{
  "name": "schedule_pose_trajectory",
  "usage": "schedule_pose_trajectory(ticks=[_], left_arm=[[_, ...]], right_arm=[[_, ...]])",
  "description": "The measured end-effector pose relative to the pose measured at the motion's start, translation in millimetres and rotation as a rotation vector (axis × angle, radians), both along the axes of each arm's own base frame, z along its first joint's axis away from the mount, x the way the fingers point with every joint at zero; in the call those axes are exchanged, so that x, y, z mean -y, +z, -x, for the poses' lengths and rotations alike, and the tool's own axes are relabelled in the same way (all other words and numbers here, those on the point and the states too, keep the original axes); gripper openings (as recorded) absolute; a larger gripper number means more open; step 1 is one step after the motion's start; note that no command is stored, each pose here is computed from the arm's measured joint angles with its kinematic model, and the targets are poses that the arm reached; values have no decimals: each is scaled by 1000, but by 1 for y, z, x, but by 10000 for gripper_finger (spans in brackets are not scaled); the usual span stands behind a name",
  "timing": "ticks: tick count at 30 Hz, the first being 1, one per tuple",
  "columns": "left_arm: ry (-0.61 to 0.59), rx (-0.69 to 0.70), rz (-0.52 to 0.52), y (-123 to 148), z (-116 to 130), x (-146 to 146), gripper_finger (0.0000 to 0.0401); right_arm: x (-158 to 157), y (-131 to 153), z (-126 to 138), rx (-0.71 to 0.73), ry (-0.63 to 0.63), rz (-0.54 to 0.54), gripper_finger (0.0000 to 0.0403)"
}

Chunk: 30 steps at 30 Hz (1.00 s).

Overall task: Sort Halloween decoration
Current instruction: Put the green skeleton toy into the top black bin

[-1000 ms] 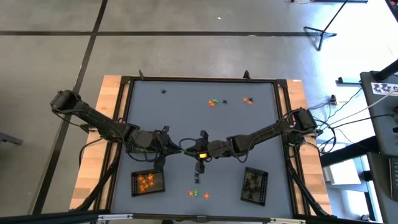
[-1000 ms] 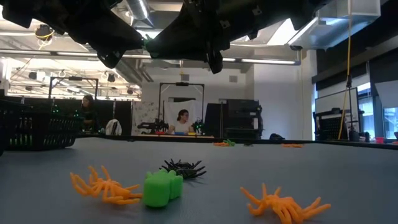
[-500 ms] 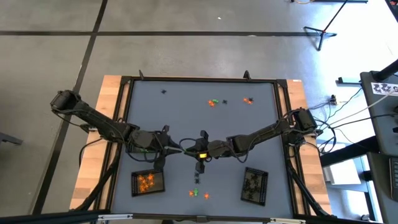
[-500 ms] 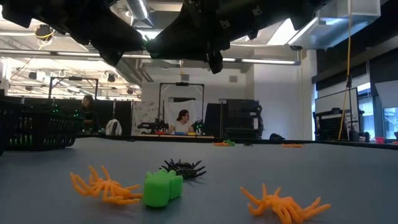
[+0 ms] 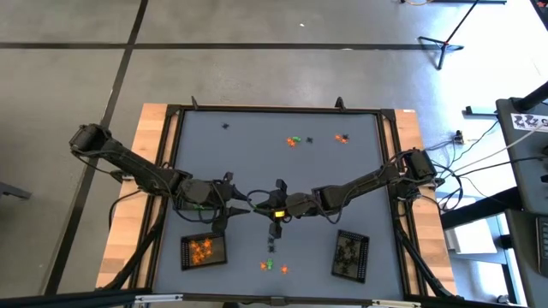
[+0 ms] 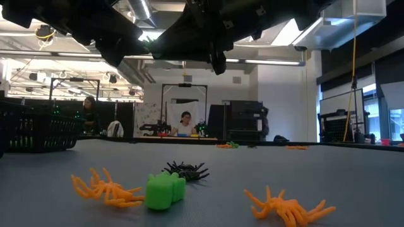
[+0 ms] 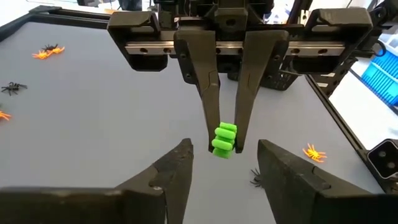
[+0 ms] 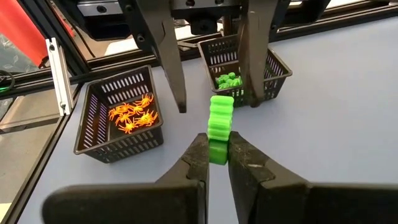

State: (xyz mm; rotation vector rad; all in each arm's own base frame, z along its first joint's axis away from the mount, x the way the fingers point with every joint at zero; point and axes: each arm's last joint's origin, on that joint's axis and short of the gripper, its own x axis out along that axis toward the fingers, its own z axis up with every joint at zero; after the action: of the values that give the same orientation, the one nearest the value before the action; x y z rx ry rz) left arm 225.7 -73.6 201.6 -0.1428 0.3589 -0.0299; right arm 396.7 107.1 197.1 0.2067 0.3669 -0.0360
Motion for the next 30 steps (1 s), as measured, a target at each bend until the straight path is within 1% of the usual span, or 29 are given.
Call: schedule_pose_trajectory(ticks=[7,12,15,20,30], left_arm=[[0,3,2,0,0,0,172],[1,30,13,3,-1,0,172],[0,41,16,4,-1,0,165],[0,40,16,4,-1,1,136],[-15,40,14,4,0,5,52]], right_arm=[[0,3,-1,37,0,-9,33],[0,3,-1,37,1,-8,33],[0,3,-1,36,1,-8,33],[0,3,-1,37,1,-8,33],[-1,3,-1,36,4,-8,33]])
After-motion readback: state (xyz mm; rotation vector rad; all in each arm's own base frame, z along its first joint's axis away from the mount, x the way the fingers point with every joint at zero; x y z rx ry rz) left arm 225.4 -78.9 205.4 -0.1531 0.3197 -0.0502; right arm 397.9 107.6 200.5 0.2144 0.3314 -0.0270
